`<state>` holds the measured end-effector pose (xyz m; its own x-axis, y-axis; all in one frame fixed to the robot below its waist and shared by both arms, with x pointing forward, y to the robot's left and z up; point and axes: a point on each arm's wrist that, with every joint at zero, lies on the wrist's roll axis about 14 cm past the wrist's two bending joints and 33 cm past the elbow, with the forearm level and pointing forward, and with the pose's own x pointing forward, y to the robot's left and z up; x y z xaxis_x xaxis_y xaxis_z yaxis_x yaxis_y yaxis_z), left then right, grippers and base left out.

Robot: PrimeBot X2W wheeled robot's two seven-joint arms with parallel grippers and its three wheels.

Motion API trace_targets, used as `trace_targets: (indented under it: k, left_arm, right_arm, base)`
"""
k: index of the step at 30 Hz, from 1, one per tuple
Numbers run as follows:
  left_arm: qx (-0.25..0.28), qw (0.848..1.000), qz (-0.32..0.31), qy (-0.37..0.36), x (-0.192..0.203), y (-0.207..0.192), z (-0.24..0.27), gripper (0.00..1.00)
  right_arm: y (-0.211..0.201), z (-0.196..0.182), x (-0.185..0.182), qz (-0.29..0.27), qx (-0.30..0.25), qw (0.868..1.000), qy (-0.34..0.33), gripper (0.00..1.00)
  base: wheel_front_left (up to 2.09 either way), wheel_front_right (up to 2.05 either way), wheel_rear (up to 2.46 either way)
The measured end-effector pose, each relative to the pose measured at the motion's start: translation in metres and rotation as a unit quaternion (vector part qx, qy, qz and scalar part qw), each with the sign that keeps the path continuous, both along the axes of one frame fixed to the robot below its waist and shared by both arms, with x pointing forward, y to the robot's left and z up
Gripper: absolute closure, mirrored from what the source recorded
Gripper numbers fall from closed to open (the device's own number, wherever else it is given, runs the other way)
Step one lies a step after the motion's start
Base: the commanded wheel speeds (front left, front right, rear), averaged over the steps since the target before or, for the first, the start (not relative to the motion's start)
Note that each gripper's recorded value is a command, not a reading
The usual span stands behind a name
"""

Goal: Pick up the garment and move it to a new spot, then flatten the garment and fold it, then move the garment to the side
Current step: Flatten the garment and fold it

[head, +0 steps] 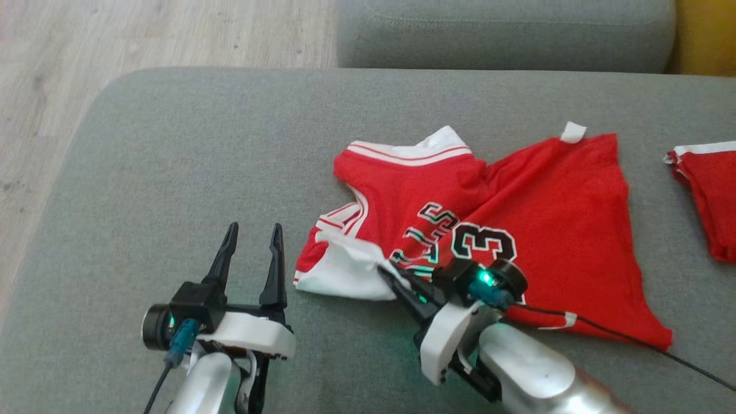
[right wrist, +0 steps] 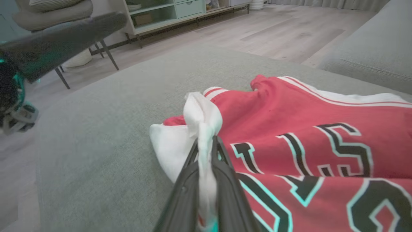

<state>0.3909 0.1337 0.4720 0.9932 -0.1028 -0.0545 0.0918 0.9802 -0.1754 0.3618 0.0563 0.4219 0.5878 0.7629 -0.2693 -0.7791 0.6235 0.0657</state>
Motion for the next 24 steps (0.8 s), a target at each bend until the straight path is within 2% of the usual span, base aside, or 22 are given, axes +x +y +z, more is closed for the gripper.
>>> trace_targets:
  k: [1, 2, 3, 8, 13, 16, 18, 21, 24]
  left_arm:
    - [0.001, 1.000, -0.001, -0.001, -0.001, -0.001, 0.001, 0.00]
    - [0.003, 1.000, -0.003, -0.003, -0.001, -0.001, 0.002, 0.00]
    - [0.002, 1.000, -0.006, -0.005, -0.001, -0.002, 0.003, 0.00]
    - [0.003, 1.000, -0.007, -0.010, -0.003, -0.003, 0.006, 0.00]
    - [0.005, 1.000, -0.007, -0.006, -0.007, -0.002, 0.003, 0.00]
    - [0.005, 1.000, -0.010, -0.006, -0.006, -0.004, 0.003, 0.00]
    - [0.005, 1.000, -0.012, -0.009, -0.005, -0.006, 0.005, 0.00]
    - [0.003, 1.000, -0.015, -0.012, -0.002, -0.008, 0.007, 0.00]
    - [0.002, 1.000, -0.022, -0.012, 0.001, -0.013, 0.007, 0.00]
  right_arm:
    - [0.000, -0.001, -0.004, 0.004, -0.004, 1.000, -0.001, 1.00]
    - [0.000, -0.003, -0.007, 0.009, -0.010, 1.000, -0.003, 0.60]
    - [0.000, -0.003, -0.008, 0.012, -0.015, 1.000, -0.006, 0.00]
    - [-0.001, 0.005, -0.007, 0.005, -0.007, 1.000, -0.017, 0.00]
    - [-0.020, 0.025, 0.014, -0.056, 0.033, 0.998, -0.027, 0.00]
    - [-0.045, 0.041, 0.034, -0.111, 0.058, 0.991, -0.044, 0.00]
    - [-0.071, 0.050, 0.047, -0.155, 0.068, 0.984, -0.059, 0.00]
    - [-0.124, 0.058, 0.061, -0.243, 0.080, 0.964, -0.076, 0.00]
    - [-0.169, 0.048, 0.054, -0.313, 0.079, 0.944, -0.072, 0.00]
  base:
    - [0.00, 0.00, 0.00]
    - [0.00, 0.00, 0.00]
    - [0.00, 0.00, 0.00]
    - [0.00, 0.00, 0.00]
    - [0.00, 0.00, 0.00]
    - [0.00, 0.00, 0.00]
    - [0.00, 0.00, 0.00]
    - [0.00, 0.00, 0.00]
    - [0.00, 0.00, 0.00]
